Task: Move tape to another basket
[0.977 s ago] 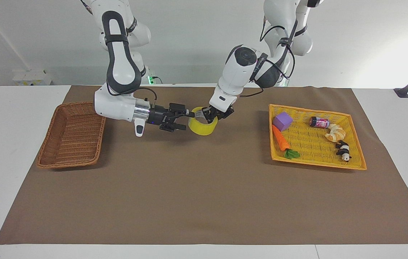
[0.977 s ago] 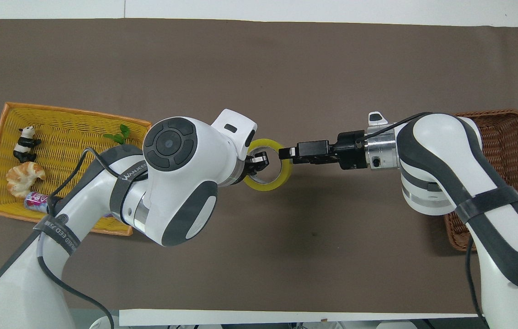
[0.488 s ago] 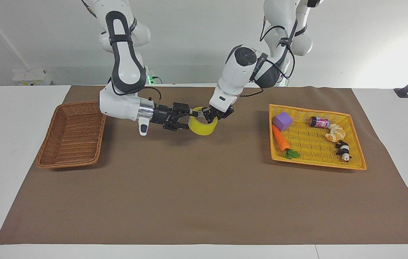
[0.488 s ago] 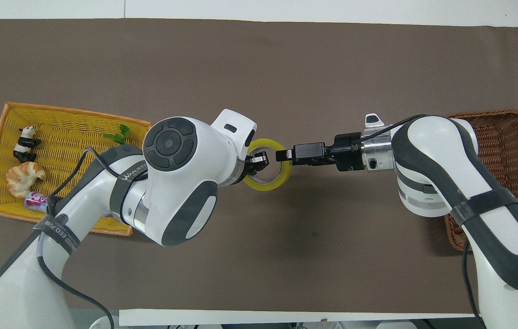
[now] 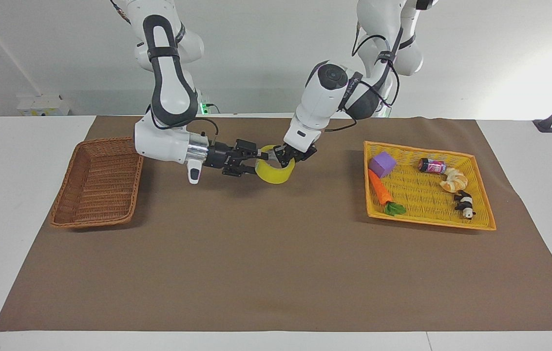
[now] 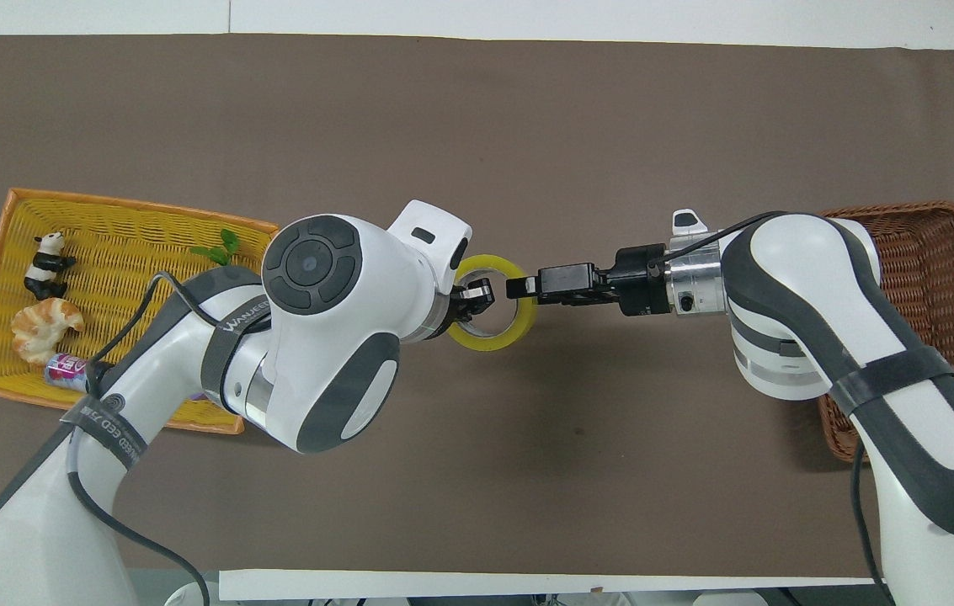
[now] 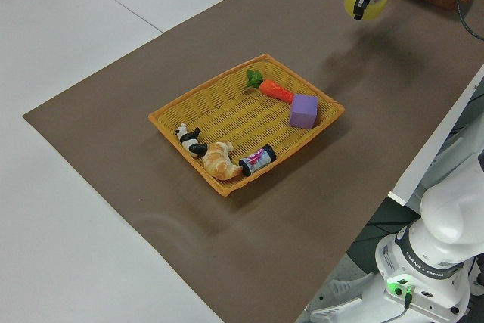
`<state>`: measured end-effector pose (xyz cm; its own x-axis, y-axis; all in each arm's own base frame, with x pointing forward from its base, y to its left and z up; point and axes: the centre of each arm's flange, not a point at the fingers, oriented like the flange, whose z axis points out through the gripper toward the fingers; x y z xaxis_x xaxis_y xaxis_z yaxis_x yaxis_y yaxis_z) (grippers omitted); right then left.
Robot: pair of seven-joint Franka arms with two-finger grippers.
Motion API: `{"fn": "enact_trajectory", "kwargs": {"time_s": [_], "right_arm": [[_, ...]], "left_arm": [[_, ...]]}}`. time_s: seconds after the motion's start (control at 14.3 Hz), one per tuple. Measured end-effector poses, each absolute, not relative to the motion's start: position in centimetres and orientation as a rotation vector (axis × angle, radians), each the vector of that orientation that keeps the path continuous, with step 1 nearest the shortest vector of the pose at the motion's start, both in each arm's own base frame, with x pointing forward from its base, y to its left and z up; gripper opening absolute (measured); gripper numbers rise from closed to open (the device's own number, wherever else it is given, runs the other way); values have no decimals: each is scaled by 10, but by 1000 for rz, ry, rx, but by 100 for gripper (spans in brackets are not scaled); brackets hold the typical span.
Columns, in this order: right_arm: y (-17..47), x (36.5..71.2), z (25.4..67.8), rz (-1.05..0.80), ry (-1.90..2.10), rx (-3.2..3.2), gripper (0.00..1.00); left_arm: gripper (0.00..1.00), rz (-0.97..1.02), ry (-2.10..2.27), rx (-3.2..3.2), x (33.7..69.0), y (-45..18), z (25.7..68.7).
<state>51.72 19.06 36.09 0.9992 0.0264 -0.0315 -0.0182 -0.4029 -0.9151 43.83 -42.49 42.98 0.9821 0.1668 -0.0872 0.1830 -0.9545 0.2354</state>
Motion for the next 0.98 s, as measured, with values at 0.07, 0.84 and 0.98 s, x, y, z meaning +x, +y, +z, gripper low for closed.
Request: {"fn": "enact_trajectory", "kwargs": {"time_s": [0.07, 0.84, 0.98], "right_arm": [[191, 517, 361, 49, -6, -1985, 76], [189, 516, 359, 56, -12, -1978, 56], [190, 515, 359, 64, -14, -1974, 56]], "left_arm": [[22, -97, 260, 2883, 438, -425, 430], [37, -96, 282, 2875, 440, -424, 432], [63, -74, 295, 2858, 446, -424, 443]]}}
